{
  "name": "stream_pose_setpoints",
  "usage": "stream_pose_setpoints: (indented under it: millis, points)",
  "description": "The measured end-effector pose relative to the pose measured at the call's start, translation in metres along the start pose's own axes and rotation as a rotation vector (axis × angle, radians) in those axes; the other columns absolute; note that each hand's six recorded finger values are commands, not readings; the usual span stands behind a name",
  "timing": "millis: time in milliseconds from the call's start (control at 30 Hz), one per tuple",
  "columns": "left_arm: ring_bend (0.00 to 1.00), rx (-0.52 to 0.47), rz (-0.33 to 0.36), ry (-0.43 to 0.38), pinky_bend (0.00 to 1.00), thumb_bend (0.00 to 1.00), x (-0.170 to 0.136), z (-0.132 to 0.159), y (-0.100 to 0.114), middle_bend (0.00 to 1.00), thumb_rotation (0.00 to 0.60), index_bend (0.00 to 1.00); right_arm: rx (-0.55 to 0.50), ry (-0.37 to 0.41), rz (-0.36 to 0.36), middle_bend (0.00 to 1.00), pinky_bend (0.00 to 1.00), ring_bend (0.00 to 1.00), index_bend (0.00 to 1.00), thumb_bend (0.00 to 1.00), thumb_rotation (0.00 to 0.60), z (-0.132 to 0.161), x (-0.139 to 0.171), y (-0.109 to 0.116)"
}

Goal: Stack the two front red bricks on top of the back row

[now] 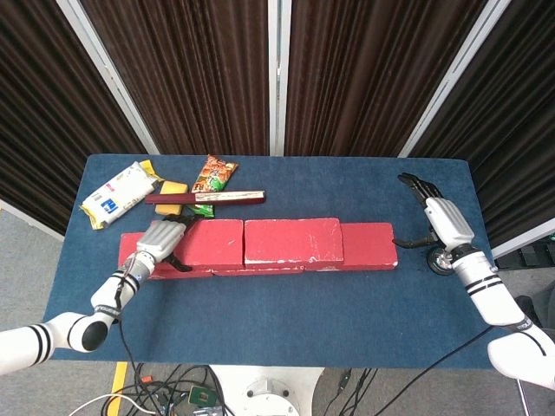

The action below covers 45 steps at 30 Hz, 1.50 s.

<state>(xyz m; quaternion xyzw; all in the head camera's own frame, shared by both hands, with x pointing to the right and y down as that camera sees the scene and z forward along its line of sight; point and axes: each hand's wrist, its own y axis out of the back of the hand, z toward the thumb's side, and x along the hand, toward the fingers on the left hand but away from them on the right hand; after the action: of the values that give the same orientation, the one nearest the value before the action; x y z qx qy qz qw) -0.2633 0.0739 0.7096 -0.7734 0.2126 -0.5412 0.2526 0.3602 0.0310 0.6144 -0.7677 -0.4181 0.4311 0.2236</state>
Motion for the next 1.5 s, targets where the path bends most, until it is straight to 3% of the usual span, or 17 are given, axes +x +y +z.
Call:
stream_pose_setpoints:
  millis: [1500]
  points:
    - [0.17, -0.003, -0.006, 0.020, 0.11, 0.06, 0.0038, 0.0003, -0.0063, 0.12, 0.600, 0.00, -0.016, -0.009, 0.014, 0.00, 0.00, 0.00, 0.00, 0.00, 0.600, -0.0047, -0.0036, -0.0057]
